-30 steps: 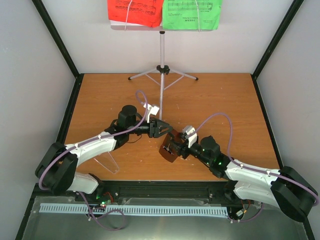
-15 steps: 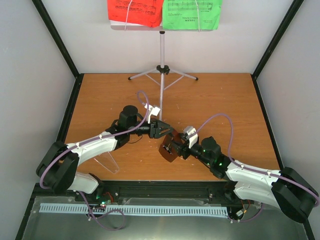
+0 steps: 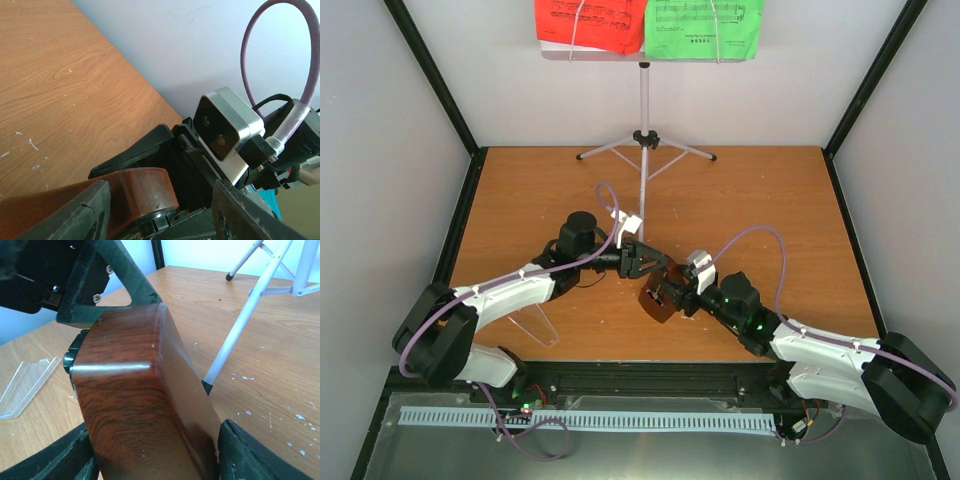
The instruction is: Pack up the instrument practice props
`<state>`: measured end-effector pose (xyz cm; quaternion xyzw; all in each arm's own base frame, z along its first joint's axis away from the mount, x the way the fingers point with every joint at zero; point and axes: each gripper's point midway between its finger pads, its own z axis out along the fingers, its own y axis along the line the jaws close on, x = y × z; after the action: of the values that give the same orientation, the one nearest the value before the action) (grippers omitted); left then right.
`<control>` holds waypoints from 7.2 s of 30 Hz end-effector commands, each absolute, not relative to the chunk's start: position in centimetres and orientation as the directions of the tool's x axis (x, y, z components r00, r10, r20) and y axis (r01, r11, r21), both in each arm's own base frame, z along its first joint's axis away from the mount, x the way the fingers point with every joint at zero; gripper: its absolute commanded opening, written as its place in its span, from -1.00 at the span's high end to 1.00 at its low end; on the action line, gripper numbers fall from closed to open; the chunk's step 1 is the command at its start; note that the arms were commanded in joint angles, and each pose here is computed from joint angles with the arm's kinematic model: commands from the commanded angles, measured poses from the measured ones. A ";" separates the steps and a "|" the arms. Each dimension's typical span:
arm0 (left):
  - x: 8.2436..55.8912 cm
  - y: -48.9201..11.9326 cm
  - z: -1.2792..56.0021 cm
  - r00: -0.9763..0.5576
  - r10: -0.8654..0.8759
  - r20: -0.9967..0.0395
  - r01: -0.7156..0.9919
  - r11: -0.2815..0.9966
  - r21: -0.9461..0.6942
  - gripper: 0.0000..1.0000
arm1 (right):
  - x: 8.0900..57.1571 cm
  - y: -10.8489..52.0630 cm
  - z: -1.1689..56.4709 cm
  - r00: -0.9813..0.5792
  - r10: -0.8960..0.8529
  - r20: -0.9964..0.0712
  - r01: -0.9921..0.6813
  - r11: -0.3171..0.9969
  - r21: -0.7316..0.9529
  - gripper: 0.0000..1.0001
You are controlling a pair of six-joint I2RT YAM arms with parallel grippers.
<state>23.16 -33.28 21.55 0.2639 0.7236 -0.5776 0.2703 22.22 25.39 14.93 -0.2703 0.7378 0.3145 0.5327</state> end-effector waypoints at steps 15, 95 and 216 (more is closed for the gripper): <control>23.0 -33.9 22.8 -0.689 0.066 -0.722 0.721 0.163 -0.673 -0.13 | 23.7 24.7 14.9 -0.321 -0.056 -0.945 -0.659 0.731 0.180 -0.30; 22.8 -34.7 16.7 -0.226 0.278 -0.934 0.949 0.279 -0.147 -0.02 | 25.3 13.8 16.6 -0.377 0.265 -0.887 -0.392 0.822 0.412 -1.00; 23.6 -11.0 6.4 -0.759 -0.488 -0.431 -0.249 0.829 -0.501 -0.99 | 27.6 13.6 13.5 -0.587 0.273 -0.763 -0.189 0.870 0.456 -1.00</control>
<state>25.65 -16.75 10.01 -0.0360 0.8922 -0.2840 0.3494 27.77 15.32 13.23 0.0085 0.8528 0.2864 0.4365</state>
